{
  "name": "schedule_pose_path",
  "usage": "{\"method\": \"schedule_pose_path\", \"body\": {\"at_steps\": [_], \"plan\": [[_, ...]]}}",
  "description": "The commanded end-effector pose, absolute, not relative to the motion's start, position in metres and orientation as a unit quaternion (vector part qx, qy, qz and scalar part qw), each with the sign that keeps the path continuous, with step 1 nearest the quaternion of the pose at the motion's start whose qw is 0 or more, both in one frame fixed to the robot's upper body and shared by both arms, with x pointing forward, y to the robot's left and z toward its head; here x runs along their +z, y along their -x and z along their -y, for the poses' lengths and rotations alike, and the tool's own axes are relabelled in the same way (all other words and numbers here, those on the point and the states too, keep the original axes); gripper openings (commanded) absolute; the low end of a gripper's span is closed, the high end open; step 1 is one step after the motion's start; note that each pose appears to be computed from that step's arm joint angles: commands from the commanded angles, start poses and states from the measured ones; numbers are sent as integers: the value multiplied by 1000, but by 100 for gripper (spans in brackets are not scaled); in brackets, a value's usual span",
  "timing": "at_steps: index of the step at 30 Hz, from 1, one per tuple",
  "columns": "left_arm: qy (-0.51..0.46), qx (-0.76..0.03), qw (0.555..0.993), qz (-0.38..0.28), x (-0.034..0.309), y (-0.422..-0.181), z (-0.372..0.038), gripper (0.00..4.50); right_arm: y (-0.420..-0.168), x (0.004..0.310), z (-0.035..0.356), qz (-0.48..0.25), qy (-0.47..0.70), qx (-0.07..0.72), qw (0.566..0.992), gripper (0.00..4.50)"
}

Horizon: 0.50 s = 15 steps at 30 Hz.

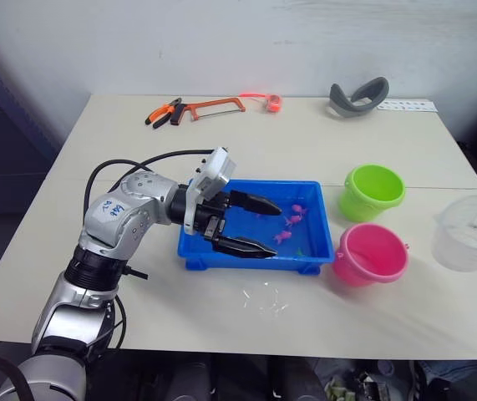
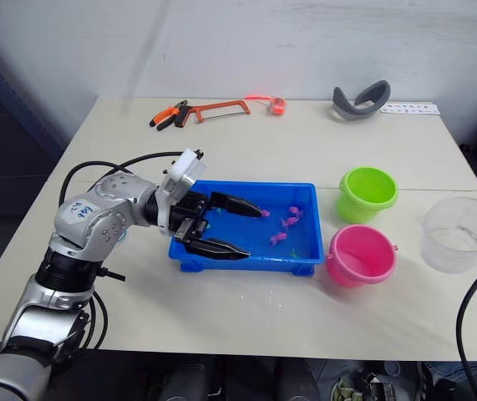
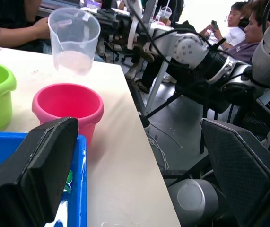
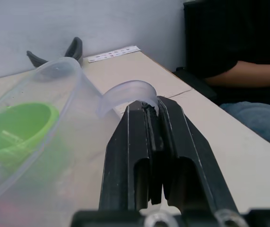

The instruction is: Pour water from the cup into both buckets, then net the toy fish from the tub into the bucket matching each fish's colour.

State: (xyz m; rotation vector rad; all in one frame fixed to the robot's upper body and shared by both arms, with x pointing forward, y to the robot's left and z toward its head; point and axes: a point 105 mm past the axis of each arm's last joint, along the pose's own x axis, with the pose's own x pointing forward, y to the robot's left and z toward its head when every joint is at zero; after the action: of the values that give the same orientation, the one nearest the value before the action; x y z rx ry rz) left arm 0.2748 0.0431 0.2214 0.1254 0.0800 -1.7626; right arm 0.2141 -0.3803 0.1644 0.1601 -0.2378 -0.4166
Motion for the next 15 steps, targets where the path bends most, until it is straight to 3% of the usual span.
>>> {"method": "schedule_pose_path", "body": {"at_steps": [1, 15], "plan": [[-80, -777, 624, -14, 220, -281, -34, 450, -205, 222, 340, 107, 114, -137, 978, 8], [-88, -776, 624, 3, 220, -286, -28, 450, -223, 221, 311, 61, 299, -86, 948, 8]]}}
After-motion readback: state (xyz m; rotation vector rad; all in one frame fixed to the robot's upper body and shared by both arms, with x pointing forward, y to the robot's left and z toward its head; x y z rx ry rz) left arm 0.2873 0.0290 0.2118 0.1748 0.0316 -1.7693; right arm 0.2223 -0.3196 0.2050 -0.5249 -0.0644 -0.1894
